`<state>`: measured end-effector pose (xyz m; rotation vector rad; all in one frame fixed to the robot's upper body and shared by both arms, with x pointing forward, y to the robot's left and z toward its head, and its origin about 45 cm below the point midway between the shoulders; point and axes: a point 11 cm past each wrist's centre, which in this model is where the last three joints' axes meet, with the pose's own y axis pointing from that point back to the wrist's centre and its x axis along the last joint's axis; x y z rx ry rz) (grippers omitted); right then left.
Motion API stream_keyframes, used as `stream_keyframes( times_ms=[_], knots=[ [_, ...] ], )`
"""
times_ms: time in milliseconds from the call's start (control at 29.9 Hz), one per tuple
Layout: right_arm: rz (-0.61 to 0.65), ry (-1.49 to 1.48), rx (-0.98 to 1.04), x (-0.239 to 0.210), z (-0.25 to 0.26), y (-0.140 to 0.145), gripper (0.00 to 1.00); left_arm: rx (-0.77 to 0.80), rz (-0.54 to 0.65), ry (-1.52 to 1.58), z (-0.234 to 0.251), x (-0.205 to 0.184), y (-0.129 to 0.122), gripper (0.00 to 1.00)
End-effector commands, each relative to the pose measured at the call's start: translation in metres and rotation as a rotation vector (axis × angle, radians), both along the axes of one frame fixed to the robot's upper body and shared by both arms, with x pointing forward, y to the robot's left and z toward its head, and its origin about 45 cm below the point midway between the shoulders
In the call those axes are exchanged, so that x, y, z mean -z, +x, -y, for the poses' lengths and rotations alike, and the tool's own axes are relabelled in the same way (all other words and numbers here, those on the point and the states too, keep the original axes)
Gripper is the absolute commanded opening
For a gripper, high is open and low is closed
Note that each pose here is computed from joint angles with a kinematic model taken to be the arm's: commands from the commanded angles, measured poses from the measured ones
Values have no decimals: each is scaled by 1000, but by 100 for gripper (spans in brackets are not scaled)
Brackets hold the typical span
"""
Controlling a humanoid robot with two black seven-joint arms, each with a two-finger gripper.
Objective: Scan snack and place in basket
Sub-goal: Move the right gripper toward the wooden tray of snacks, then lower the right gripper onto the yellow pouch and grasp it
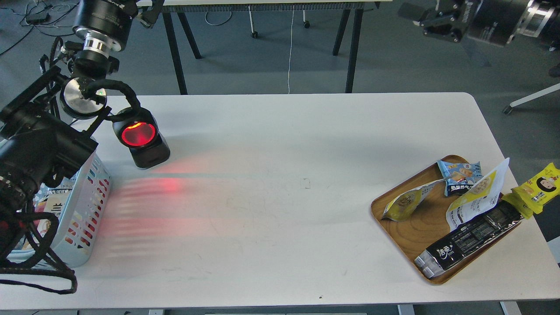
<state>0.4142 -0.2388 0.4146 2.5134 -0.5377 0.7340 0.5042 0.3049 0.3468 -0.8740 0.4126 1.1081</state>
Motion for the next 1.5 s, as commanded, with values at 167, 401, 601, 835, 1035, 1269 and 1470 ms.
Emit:
stream_keyframes(
  times_ms=[167,401,601,835,1035,1269,1470],
  knots=[
    [189,-491,-354,37,-34,-60,99,-6,-4,2,-3,2,-1,100],
    [360,-801,-625,87,-9,-88,97,7,-5,0,4,3,0,100],
    [417,-932,-813,112,11,-111,96,8,-8,7,4,4,0,100],
    [429,-1096,-975,132,40,-121,96,0,-8,4,2,3,1,100],
    [407,-1162,-930,135,59,-104,93,22,-8,-6,15,4,2,100],
    [359,-1171,-905,149,73,-101,75,21,-12,-6,15,6,2,100],
    [381,-1223,-930,148,66,-84,61,16,-13,-6,13,6,3,100]
  ],
)
